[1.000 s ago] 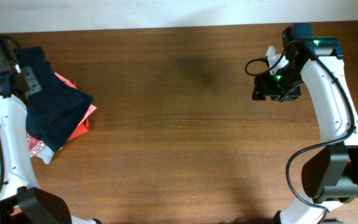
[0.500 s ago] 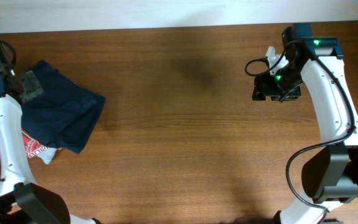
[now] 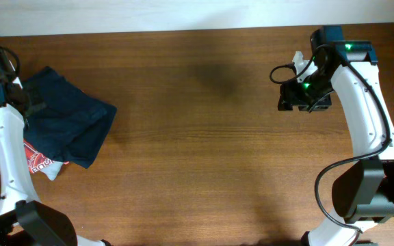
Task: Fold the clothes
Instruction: 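Place the pants onto the red t-shirt at the table's left edge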
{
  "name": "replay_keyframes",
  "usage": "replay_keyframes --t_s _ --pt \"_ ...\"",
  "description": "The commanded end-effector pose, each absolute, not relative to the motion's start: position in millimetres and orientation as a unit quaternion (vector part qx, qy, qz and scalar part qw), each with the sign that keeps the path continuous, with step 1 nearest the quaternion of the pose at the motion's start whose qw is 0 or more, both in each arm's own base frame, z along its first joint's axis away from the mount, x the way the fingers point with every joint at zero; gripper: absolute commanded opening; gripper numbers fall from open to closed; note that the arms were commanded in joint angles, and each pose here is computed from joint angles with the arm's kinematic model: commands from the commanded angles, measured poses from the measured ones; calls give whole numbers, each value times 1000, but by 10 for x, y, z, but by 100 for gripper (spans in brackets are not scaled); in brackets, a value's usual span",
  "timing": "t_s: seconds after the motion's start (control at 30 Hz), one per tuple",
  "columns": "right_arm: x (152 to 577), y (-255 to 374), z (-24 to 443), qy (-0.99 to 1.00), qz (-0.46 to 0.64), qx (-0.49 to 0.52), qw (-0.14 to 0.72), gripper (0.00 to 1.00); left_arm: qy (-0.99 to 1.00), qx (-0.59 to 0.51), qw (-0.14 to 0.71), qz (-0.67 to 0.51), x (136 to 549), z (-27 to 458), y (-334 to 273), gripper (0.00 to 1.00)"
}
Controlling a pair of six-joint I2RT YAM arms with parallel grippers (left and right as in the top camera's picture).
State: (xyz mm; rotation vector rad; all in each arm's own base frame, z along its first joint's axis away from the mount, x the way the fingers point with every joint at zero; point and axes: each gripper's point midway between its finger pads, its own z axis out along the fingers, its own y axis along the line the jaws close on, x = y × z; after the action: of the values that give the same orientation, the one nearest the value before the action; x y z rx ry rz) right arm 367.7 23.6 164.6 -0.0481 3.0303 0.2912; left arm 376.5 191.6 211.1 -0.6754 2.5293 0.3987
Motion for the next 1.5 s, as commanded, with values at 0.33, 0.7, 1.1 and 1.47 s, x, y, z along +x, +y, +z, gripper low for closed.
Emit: replay_keyframes --t_s 0.33,0.7,1.1,1.47 --pt "3651 159 1753 995 81 -16 61 63 912 -386 135 -28 3224 840 1734 1" --pt "3628 160 1750 995 81 -15 56 63 911 -384 146 -26 3257 787 1753 55" --pt "3848 221 1855 989 99 -21 105 67 935 -208 288 0 3863 1850 1385 79" --pt "4301 259 2099 972 106 -35 206 99 947 12 321 -6 4158 2117 134 99"
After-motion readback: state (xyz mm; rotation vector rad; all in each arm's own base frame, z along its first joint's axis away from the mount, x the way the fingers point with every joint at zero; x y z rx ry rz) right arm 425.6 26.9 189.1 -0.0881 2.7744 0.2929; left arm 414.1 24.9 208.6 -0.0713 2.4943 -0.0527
